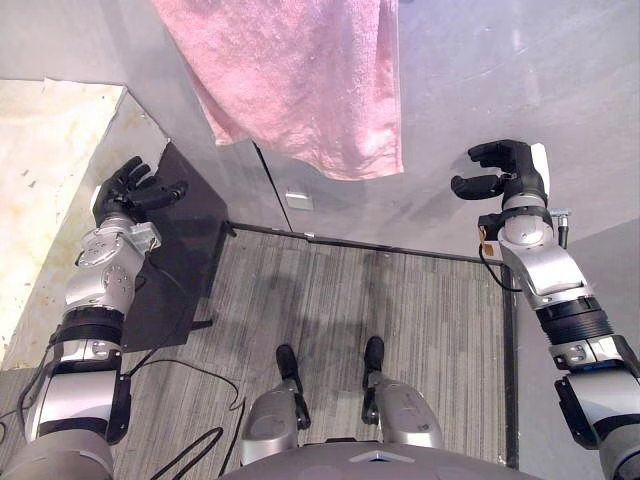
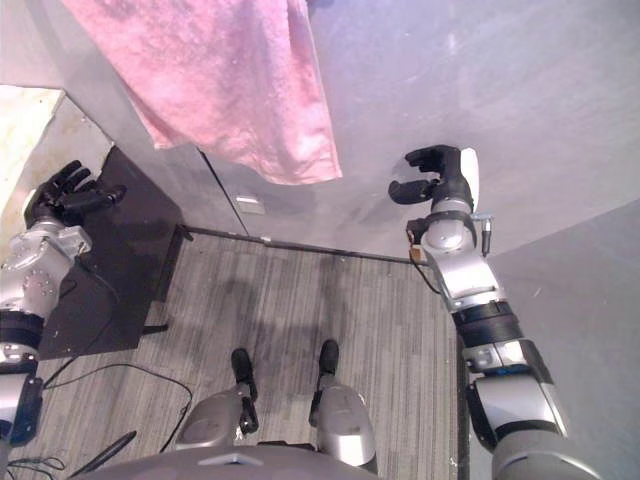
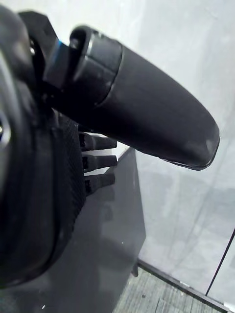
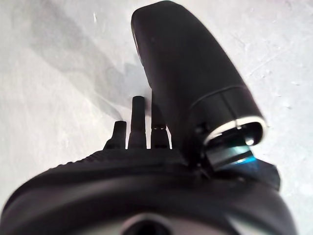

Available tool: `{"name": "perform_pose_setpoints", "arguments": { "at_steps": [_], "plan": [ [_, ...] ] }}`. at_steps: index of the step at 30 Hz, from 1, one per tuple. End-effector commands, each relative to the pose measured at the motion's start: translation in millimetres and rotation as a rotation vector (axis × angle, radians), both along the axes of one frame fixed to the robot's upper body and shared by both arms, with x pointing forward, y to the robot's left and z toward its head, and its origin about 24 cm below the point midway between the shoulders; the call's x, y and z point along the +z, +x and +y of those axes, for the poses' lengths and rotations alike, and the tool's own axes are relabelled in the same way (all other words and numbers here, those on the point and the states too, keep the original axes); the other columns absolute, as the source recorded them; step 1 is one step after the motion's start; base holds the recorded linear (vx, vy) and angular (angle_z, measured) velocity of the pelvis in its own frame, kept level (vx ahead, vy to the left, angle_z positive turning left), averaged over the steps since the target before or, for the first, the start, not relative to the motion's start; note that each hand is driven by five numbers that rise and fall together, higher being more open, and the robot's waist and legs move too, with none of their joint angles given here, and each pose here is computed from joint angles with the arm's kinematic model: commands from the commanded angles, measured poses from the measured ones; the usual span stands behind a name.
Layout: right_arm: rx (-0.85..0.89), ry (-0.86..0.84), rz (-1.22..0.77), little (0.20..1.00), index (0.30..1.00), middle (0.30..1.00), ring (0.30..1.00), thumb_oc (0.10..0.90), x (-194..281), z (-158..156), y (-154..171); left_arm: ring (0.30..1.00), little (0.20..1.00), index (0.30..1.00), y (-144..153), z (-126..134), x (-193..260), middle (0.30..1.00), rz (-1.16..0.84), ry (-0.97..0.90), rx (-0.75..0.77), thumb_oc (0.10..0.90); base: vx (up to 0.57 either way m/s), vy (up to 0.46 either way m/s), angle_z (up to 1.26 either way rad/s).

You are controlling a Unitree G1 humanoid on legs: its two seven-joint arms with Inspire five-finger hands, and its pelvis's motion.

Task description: Organize the bathroom.

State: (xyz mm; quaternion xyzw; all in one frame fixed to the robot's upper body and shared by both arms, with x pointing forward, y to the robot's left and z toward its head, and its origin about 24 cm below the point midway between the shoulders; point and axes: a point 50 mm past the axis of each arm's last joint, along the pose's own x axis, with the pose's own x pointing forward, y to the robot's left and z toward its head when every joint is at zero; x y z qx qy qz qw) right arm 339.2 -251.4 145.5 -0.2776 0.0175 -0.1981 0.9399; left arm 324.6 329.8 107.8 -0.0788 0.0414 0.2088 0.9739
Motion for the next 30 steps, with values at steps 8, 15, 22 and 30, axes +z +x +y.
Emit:
{"name": "perform_pose_setpoints", "arguments": {
  "at_steps": [8,15,22,30],
  "plan": [
    [0.076,-0.241,0.01,0.9,0.9,0.9,0.9,0.8,6,-8,-9,0.9,0.9,0.9,-17,-4,-8,0.9,-0.023,0.044,-0.212,0.8,0.0,0.0,0.0],
    [0.227,-0.212,0.225,0.9,0.9,0.9,0.9,0.8,-73,6,-35,0.9,0.9,0.9,-48,-32,-69,0.9,-0.002,-0.2,-0.265,0.8,0.0,0.0,0.0],
    [0.322,-0.09,0.751,0.9,0.9,0.9,0.9,0.8,-195,15,-104,0.9,0.9,0.9,-128,-71,-176,0.9,0.304,-0.528,-0.218,0.8,0.0,-0.03,0.02],
    [0.479,-0.259,1.192,0.9,0.9,0.9,0.9,0.8,-259,20,-149,0.9,0.9,0.9,-233,-68,-254,0.9,0.853,-0.571,0.034,0.8,0.0,-0.085,0.1]
  ]
}}
